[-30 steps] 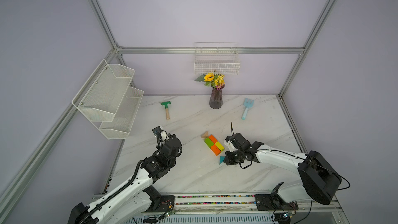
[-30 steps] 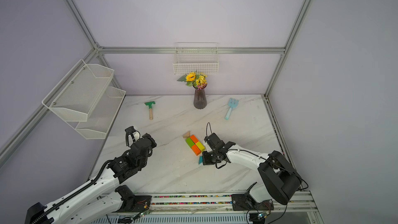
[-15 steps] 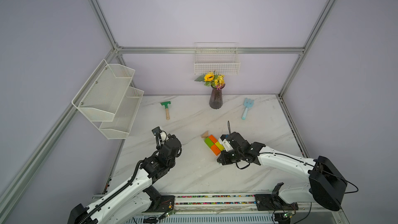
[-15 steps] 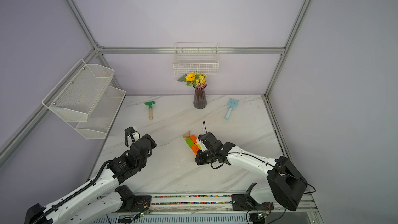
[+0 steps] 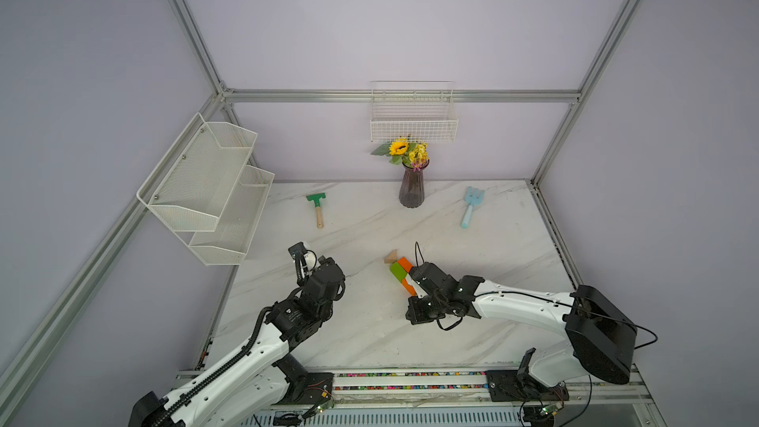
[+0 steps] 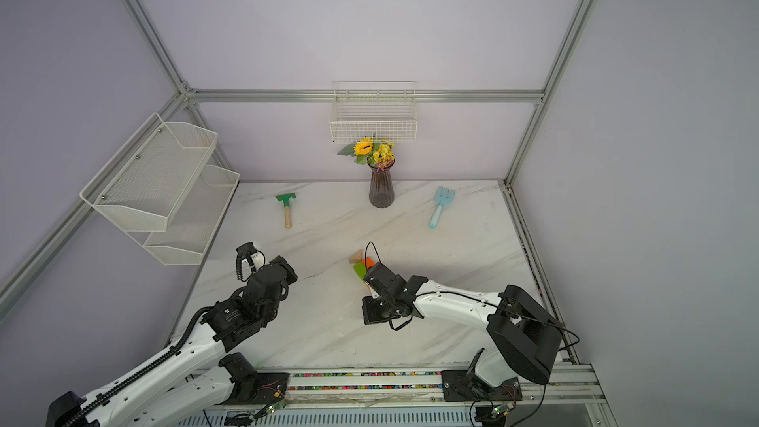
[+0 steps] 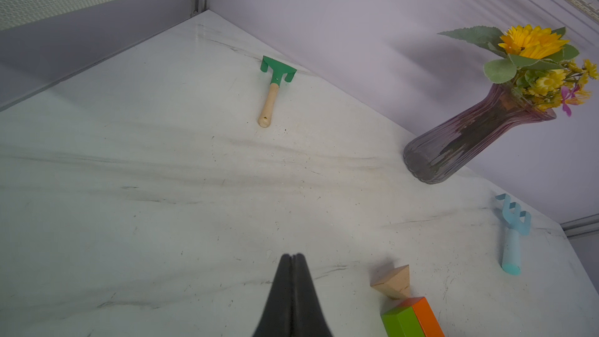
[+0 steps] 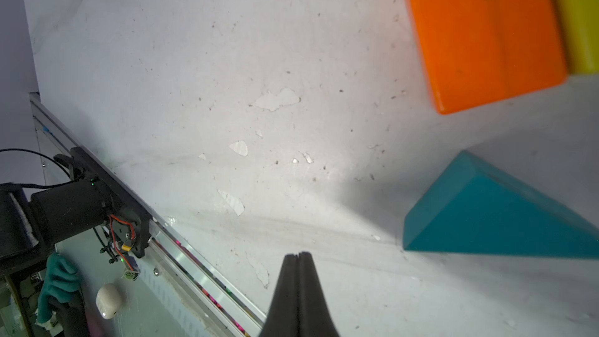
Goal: Assemble a piece of candy with building blocks
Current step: Assemble the building block at the center of the board.
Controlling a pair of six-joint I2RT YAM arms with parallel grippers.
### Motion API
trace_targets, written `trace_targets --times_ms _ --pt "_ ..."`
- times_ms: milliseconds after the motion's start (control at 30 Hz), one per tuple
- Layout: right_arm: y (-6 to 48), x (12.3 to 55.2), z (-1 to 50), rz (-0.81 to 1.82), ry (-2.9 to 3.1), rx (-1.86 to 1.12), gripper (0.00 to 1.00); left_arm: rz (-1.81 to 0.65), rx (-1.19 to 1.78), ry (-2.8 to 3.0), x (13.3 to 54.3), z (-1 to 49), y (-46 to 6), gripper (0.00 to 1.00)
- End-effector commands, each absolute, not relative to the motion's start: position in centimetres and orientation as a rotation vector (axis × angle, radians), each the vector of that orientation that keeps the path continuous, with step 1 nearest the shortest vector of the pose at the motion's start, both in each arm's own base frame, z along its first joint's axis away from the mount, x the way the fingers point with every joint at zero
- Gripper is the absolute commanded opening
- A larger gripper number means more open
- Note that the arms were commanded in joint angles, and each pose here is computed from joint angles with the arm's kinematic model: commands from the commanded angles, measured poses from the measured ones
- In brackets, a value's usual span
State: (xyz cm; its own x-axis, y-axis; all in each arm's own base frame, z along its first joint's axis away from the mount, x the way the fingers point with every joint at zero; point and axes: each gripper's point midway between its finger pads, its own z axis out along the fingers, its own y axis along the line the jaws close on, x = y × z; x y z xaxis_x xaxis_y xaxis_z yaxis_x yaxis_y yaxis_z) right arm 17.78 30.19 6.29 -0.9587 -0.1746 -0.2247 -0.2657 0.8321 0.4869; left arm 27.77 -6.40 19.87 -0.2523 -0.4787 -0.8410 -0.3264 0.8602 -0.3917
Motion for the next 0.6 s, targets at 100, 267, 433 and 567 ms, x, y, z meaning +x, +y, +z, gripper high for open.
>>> trace_targets --times_ms 100,267,433,567 --pt "28.9 18.8 4.7 0.625 2.856 -0.305 0.00 -0.165 -0.638 1.848 27.6 19.8 -5.9 0.00" --pt "28.3 19.2 4.3 0.564 2.851 -0.304 0.00 -0.163 -0.640 1.844 27.4 19.9 -5.7 0.00" --pt "27.7 19.9 4.2 0.516 2.836 -0.307 0.00 -0.167 -0.644 1.844 27.4 19.8 -5.7 0.00" --pt "27.2 20.4 4.1 0.493 2.831 -0.304 0.00 -0.161 -0.645 1.851 27.3 19.6 -5.6 0.00"
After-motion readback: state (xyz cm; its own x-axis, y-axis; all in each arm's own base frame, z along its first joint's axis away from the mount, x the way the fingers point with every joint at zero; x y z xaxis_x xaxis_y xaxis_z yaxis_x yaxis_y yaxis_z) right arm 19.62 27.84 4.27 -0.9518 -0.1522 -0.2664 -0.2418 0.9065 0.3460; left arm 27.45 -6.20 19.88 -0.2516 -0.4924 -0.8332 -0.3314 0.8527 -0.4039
